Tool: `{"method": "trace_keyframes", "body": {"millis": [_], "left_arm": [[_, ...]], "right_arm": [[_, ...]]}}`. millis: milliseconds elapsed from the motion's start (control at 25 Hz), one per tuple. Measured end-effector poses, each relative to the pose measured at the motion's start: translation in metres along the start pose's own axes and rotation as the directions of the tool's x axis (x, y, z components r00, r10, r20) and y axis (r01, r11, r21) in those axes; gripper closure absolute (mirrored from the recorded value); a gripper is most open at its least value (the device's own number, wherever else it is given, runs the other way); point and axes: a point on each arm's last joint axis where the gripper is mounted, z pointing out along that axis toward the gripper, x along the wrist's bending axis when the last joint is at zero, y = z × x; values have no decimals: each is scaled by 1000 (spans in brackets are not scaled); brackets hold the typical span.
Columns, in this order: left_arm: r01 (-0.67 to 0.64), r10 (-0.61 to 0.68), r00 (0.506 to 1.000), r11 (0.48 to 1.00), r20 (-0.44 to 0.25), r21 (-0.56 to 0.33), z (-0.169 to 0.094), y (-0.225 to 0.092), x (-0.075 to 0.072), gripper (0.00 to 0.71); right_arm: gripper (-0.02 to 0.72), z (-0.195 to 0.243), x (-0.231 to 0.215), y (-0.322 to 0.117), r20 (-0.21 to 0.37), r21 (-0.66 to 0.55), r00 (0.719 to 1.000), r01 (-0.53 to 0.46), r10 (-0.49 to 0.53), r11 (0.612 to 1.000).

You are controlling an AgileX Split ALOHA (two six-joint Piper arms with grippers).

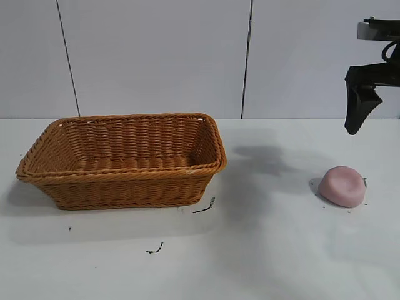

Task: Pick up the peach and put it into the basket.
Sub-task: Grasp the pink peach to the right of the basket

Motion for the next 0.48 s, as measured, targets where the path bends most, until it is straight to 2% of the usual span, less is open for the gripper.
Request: {"method": "trace_keyframes", "body": {"millis": [280,480], "left_arm": [[0,0,1000,1000,0,0,0,0,0,17],[0,0,1000,1000,0,0,0,0,0,17]], "right_arm": [[8,3,8,7,7,-61,1000,28,-28,998],[8,25,5,8,29,-27,999,24,-23,999]]}}
